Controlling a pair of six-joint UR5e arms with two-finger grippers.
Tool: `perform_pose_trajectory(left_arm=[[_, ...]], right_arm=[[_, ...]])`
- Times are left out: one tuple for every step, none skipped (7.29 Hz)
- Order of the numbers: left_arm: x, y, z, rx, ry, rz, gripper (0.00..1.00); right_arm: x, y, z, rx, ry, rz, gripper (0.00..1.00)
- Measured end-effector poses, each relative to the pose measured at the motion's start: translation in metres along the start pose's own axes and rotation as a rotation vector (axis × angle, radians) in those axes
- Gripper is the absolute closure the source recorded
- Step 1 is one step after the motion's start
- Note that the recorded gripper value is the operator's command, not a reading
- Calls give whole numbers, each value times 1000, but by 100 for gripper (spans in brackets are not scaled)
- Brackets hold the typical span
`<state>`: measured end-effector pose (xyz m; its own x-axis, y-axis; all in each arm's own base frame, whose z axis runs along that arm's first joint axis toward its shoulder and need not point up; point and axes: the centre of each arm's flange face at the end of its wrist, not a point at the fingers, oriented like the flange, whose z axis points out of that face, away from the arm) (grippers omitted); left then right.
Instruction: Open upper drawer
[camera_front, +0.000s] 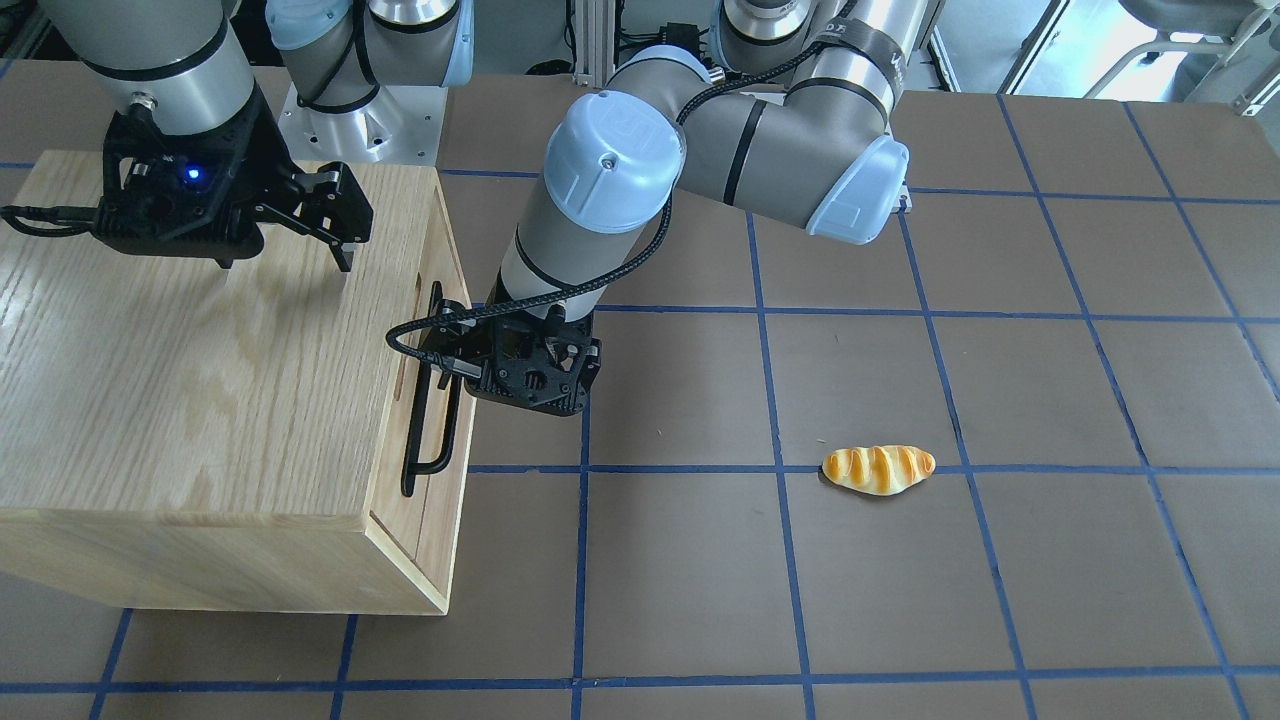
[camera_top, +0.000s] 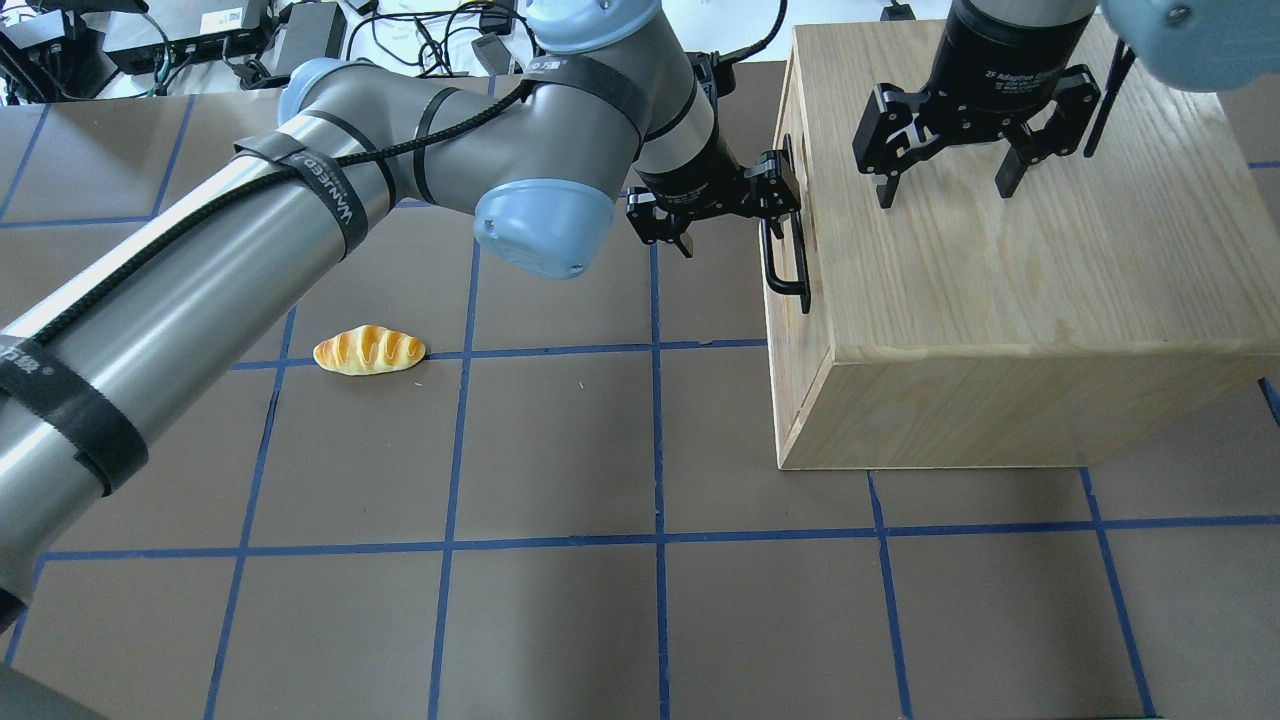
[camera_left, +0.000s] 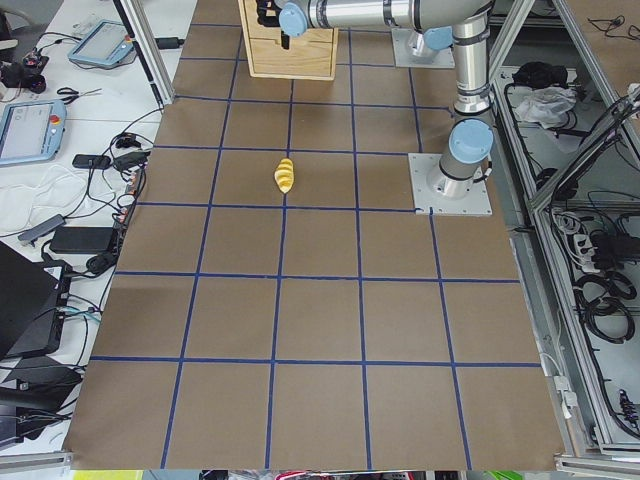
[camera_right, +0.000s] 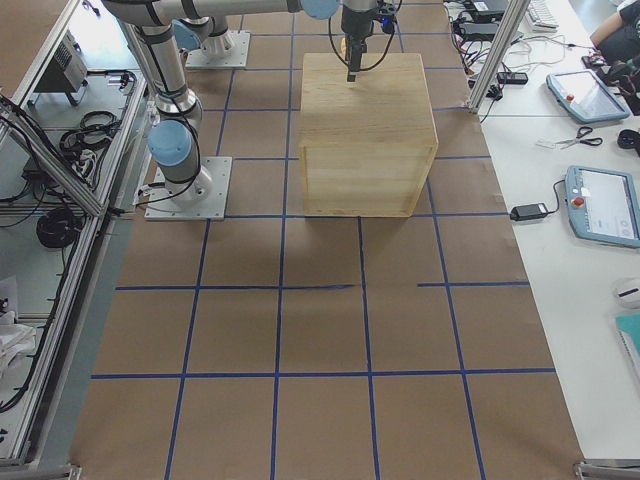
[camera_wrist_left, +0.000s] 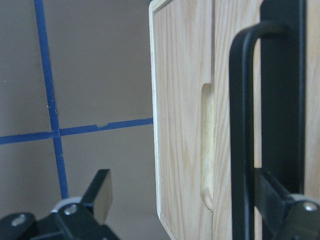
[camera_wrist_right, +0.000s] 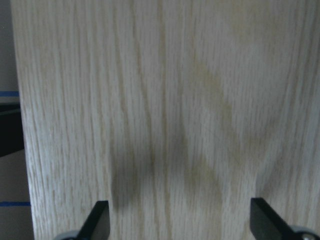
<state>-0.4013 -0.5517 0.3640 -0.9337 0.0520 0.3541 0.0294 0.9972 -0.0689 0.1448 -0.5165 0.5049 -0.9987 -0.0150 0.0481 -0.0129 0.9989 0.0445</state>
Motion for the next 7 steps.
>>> perform_pose_trajectory(left_arm=[[-1,-1,0,7,-13,5,0],[-3,-2,-1,16,-31,12,0],[-4,-2,-2,22,-42,16,0],[-3,-3,-4,27,-45,18,0],[-4,-4,-6,31,-46,18,0],[-4,-4,-8,34,-46,17,0],[-5,-5,-9,36,-46,15,0]], right_arm=[[0,0,0,0,0,0,0],[0,0,0,0,0,0,0],[0,0,0,0,0,0,0],[0,0,0,0,0,0,0],[0,0,0,0,0,0,0],[0,0,0,0,0,-1,0],[0,0,0,0,0,0,0]])
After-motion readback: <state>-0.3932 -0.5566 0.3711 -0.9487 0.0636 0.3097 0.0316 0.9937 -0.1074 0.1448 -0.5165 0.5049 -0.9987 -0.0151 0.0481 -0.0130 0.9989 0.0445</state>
